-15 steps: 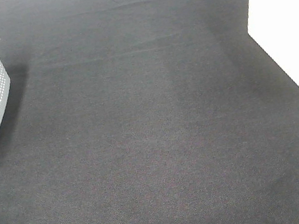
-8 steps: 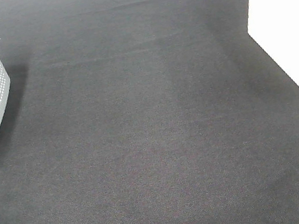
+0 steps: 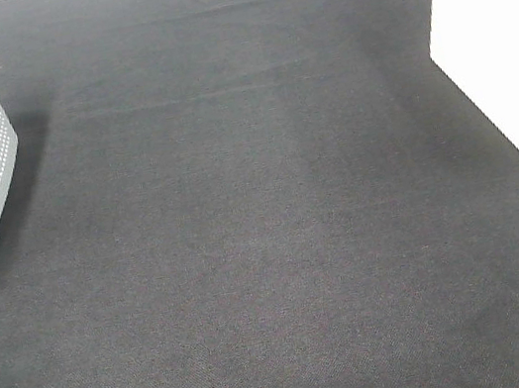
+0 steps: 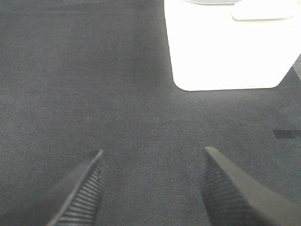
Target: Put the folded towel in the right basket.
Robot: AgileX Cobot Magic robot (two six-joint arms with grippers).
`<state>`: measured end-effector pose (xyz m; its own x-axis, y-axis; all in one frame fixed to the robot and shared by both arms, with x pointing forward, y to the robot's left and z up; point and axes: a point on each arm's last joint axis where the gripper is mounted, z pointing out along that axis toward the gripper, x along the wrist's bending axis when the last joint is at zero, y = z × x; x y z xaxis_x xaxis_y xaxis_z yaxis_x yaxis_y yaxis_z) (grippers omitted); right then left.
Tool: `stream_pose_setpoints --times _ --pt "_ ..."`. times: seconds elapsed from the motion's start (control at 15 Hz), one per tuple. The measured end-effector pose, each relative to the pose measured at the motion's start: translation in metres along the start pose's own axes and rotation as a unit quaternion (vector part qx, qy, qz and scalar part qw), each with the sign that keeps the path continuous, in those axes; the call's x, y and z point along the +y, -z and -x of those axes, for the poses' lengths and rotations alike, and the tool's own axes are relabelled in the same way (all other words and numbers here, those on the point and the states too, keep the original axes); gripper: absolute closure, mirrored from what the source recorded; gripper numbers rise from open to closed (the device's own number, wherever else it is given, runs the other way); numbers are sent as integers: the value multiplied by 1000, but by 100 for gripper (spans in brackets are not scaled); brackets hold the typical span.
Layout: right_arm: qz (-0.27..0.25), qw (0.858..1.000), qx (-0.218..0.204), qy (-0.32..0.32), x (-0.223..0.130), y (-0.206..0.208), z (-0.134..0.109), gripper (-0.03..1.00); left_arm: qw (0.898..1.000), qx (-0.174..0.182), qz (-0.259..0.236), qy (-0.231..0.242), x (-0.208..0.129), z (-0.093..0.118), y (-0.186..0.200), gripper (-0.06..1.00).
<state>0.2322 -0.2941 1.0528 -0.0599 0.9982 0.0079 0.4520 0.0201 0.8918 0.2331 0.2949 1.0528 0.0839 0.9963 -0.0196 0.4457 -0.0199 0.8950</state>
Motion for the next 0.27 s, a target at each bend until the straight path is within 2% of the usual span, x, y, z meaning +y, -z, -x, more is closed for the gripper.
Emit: stream_pose_setpoints --times 0.27 --pt "0 1000 0 0 0 0 0 40 1000 0 0 0 0 0 0 7"
